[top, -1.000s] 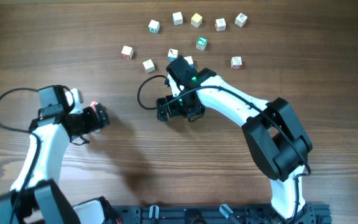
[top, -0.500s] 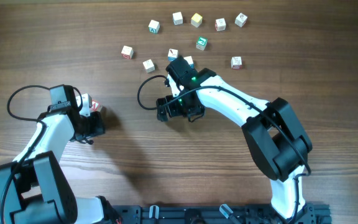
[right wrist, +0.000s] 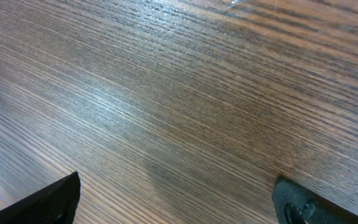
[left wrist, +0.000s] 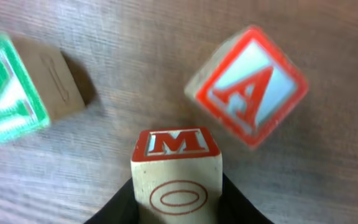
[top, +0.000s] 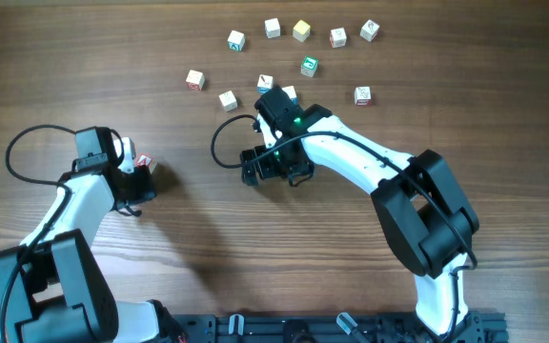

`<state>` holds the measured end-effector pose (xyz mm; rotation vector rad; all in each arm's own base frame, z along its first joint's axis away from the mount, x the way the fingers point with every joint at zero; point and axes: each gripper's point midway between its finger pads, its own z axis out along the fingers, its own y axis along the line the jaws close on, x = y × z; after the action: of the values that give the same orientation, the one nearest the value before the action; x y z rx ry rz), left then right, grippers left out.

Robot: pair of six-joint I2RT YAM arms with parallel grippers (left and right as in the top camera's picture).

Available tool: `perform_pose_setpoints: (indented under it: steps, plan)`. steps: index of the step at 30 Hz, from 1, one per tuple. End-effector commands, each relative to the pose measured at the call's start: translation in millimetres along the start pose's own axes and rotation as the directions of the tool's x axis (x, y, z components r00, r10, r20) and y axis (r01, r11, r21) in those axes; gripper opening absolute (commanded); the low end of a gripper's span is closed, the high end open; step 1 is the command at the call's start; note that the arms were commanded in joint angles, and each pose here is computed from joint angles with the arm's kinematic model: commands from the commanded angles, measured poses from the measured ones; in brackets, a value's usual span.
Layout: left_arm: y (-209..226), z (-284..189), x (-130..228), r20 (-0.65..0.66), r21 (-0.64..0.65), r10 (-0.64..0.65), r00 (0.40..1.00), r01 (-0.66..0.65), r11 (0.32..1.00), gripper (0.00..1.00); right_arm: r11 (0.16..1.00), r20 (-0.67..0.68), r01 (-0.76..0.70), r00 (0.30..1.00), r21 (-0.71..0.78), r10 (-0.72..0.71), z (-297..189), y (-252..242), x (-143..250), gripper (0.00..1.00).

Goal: Form a horizontal line

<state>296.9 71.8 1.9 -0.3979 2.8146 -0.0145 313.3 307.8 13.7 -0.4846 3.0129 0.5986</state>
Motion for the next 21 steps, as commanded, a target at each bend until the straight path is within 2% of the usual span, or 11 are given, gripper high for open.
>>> perform_pose_setpoints:
  steps: [1, 4, 6, 21]
  plan:
    - [4, 4, -10, 0.045, -0.027, 0.007, 0.999, -0.006, 1.000, 0.26, 0.999, 0.008, -0.003, 1.000, 0.041, 0.002, 2, -9, -1, 1.00]
    - [3, 3, -26, 0.108, -0.026, 0.009, 0.994, -0.006, 1.000, 0.19, 0.999, 0.011, -0.003, 1.000, 0.039, 0.003, 2, -8, -2, 0.99]
    - [3, 2, -33, 0.138, -0.025, 0.010, 0.990, -0.007, 1.000, 0.20, 0.999, 0.011, -0.003, 1.000, 0.039, 0.003, 2, -8, -2, 0.99]
    - [3, -1, -49, 0.201, -0.024, 0.013, 0.979, -0.009, 1.000, 0.33, 0.999, 0.015, -0.003, 1.000, 0.038, 0.002, 2, -8, -2, 0.99]
